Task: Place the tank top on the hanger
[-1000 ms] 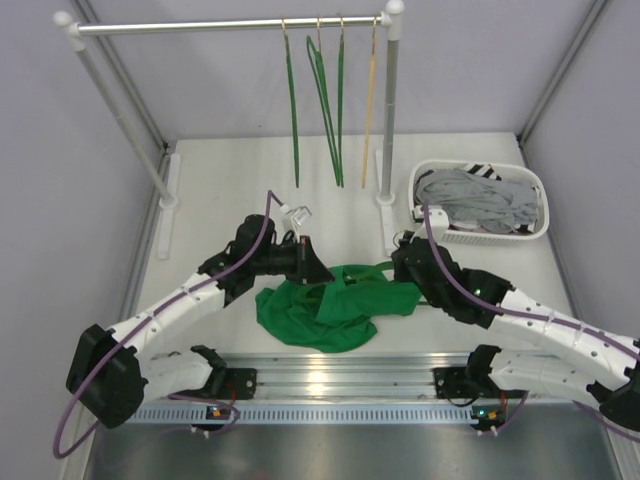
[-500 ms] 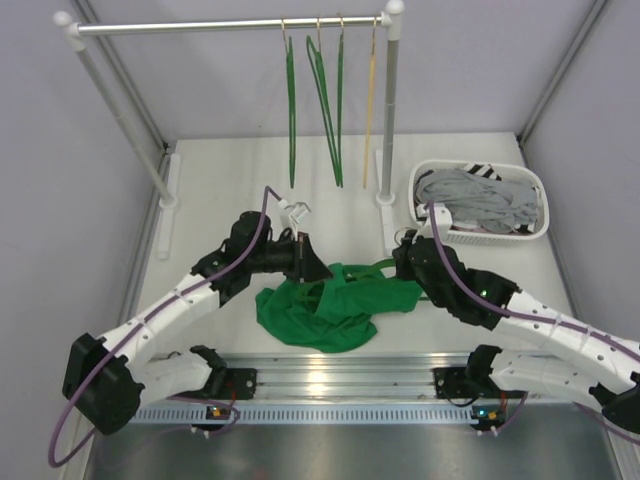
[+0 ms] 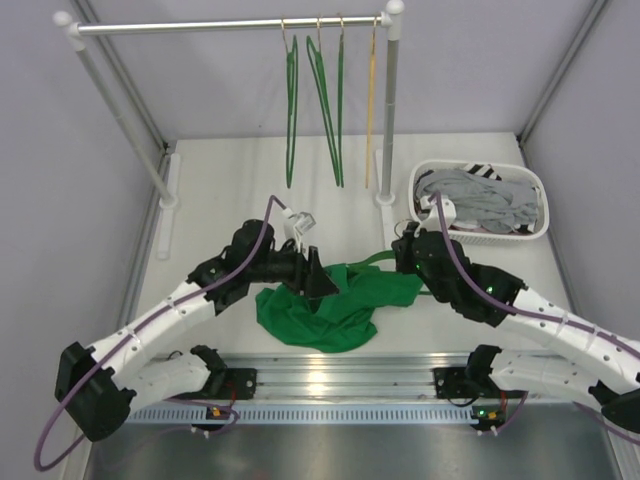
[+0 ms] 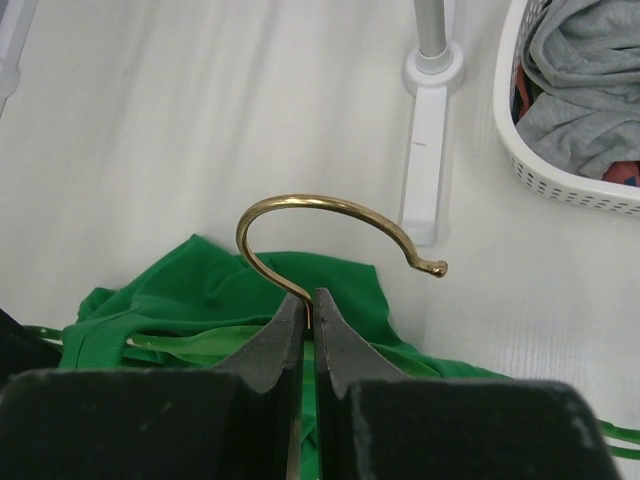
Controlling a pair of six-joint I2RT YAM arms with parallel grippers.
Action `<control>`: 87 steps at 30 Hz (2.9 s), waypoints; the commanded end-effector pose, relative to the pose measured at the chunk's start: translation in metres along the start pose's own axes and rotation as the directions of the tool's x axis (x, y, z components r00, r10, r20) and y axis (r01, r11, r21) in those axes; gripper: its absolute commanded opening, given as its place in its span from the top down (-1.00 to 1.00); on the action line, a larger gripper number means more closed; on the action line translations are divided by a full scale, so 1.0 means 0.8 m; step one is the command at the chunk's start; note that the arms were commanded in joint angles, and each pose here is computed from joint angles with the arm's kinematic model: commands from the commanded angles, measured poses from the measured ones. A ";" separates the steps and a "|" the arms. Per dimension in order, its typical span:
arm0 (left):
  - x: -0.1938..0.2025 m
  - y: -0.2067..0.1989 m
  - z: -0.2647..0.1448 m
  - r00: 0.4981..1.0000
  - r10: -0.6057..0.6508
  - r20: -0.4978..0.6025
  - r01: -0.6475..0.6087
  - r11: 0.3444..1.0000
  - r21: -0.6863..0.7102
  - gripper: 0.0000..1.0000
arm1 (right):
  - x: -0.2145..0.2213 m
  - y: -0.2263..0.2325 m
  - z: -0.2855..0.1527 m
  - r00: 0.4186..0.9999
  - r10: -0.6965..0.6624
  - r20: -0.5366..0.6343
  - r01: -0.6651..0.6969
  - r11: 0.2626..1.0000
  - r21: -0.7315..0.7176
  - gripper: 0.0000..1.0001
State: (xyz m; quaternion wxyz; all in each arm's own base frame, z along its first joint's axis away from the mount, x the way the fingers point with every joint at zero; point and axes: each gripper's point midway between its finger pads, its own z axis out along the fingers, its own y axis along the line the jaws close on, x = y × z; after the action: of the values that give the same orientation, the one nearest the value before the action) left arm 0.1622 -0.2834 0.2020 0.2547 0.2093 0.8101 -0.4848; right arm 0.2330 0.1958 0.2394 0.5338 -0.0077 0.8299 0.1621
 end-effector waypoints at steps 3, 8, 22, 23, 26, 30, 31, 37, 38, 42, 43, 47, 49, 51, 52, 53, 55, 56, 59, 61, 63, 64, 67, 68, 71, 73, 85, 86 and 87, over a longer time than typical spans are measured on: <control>-0.042 -0.030 -0.035 0.984 0.126 0.127 -0.123 0.992 -0.031 -0.28 | -0.046 0.015 -0.015 0.994 0.070 0.087 -0.065 0.996 -0.054 1.00; -0.065 -0.048 -0.063 0.954 0.214 0.213 -0.205 0.977 -0.061 -0.25 | -0.037 0.022 -0.018 0.997 0.050 0.062 -0.043 0.994 -0.104 1.00; -0.090 -0.050 -0.066 0.885 0.443 0.143 -0.430 0.896 -0.115 -0.33 | -0.070 0.050 -0.043 0.997 0.015 0.069 0.001 0.975 -0.221 1.00; -0.088 -0.052 -0.064 0.884 0.449 0.129 -0.438 0.893 -0.106 -0.33 | -0.072 0.051 -0.045 0.997 0.016 0.072 0.000 0.974 -0.227 1.00; -0.088 -0.054 -0.062 0.874 0.475 0.102 -0.465 0.879 -0.101 -0.33 | -0.080 0.055 -0.049 0.997 0.013 0.076 0.006 0.970 -0.242 1.00; -0.085 -0.052 -0.056 0.867 0.493 0.073 -0.487 0.869 -0.090 -0.31 | -0.088 0.063 -0.052 0.997 0.014 0.080 0.008 0.965 -0.264 1.00; -0.083 -0.054 -0.056 0.865 0.498 0.068 -0.492 0.867 -0.083 -0.30 | -0.089 0.064 -0.053 0.997 0.012 0.082 0.010 0.964 -0.266 1.00; -0.074 -0.057 -0.055 0.857 0.513 0.040 -0.510 0.858 -0.063 -0.30 | -0.100 0.068 -0.057 0.996 0.007 0.092 0.019 0.962 -0.272 1.00; -0.071 -0.057 -0.053 0.855 0.518 0.033 -0.516 0.855 -0.058 -0.31 | -0.101 0.069 -0.057 0.996 0.006 0.091 0.019 0.962 -0.274 1.00; -0.067 -0.051 -0.048 0.852 0.523 0.011 -0.521 0.851 -0.069 -0.30 | -0.109 0.073 -0.060 0.995 0.007 0.098 0.021 0.959 -0.281 1.00; -0.066 -0.052 -0.047 0.851 0.526 0.008 -0.524 0.849 -0.067 -0.29 | -0.110 0.075 -0.060 0.995 0.008 0.098 0.021 0.957 -0.288 1.00; -0.069 -0.050 -0.043 0.847 0.531 0.017 -0.528 0.846 -0.075 -0.26 | -0.112 0.080 -0.060 0.996 0.004 0.092 0.024 0.954 -0.298 1.00; -0.071 -0.053 -0.042 0.845 0.534 0.024 -0.531 0.844 -0.070 -0.14 | -0.113 0.083 -0.061 0.996 0.002 0.090 0.026 0.952 -0.306 1.00; -0.071 -0.051 -0.039 0.846 0.533 0.021 -0.530 0.845 -0.074 0.05 | -0.115 0.084 -0.062 0.996 0.001 0.090 0.027 0.951 -0.307 1.00; -0.071 -0.051 -0.039 0.846 0.533 0.021 -0.530 0.845 -0.074 0.20 | -0.115 0.085 -0.062 0.996 -0.002 0.088 0.030 0.951 -0.309 1.00; -0.071 -0.052 -0.039 0.845 0.534 0.026 -0.531 0.844 -0.074 0.29 | -0.117 0.085 -0.062 0.996 -0.006 0.092 0.035 0.950 -0.310 1.00; -0.072 -0.055 -0.040 0.842 0.538 0.034 -0.535 0.842 -0.065 0.44 | -0.117 0.085 -0.062 0.996 -0.017 0.089 0.043 0.951 -0.306 1.00; -0.071 -0.056 -0.040 0.841 0.539 0.037 -0.537 0.842 -0.061 0.52 | -0.118 0.085 -0.062 0.996 -0.021 0.090 0.048 0.951 -0.306 1.00; -0.071 -0.061 -0.041 0.840 0.541 0.045 -0.539 0.841 -0.047 0.94 | -0.123 0.087 -0.065 0.995 -0.021 0.096 0.050 0.948 -0.313 1.00; -0.070 -0.061 -0.042 0.845 0.533 0.046 -0.531 0.846 -0.049 1.00 | -0.127 0.089 -0.066 0.995 -0.025 0.099 0.055 0.947 -0.318 1.00; -0.076 -0.065 -0.047 0.841 0.535 0.072 -0.532 0.844 -0.061 1.00 | -0.130 0.090 -0.068 0.995 -0.029 0.100 0.060 0.946 -0.317 1.00; -0.079 -0.067 -0.053 0.837 0.539 0.094 -0.533 0.842 -0.077 1.00 | -0.132 0.092 -0.068 0.994 -0.030 0.101 0.061 0.945 -0.320 0.99; -0.090 -0.078 -0.068 0.819 0.546 0.175 -0.537 0.838 -0.100 1.00 | -0.140 0.095 -0.073 0.994 -0.027 0.107 0.061 0.942 -0.329 0.85; -0.092 -0.080 -0.072 0.818 0.542 0.195 -0.531 0.840 -0.108 1.00 | -0.144 0.096 -0.075 0.993 -0.025 0.114 0.063 0.940 -0.335 0.75; -0.101 -0.088 -0.085 0.796 0.545 0.262 -0.530 0.838 -0.131 1.00 | -0.150 0.099 -0.079 0.992 -0.027 0.120 0.067 0.936 -0.345 0.47; -0.102 -0.093 -0.093 0.789 0.542 0.289 -0.529 0.839 -0.130 1.00 | -0.149 0.098 -0.080 0.993 -0.032 0.116 0.070 0.936 -0.345 0.37; -0.119 -0.109 -0.130 0.749 0.513 0.419 -0.485 0.856 -0.181 1.00 | -0.102 0.050 -0.101 0.994 -0.049 0.102 0.081 0.937 -0.340 -0.02; -0.119 -0.111 -0.131 0.750 0.509 0.423 -0.482 0.858 -0.177 1.00 | -0.086 0.048 -0.096 0.994 -0.074 0.086 0.099 0.935 -0.340 -0.04; -0.120 -0.112 -0.133 0.748 0.507 0.428 -0.481 0.859 -0.177 1.00 | -0.080 0.047 -0.095 0.994 -0.081 0.079 0.103 0.933 -0.346 -0.05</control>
State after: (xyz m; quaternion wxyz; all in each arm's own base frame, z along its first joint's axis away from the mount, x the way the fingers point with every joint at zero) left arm 0.1586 -0.2374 0.3197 0.5065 0.3104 0.7033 -0.3904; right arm 0.1902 0.1992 0.3456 0.5604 -0.1182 0.7703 0.2805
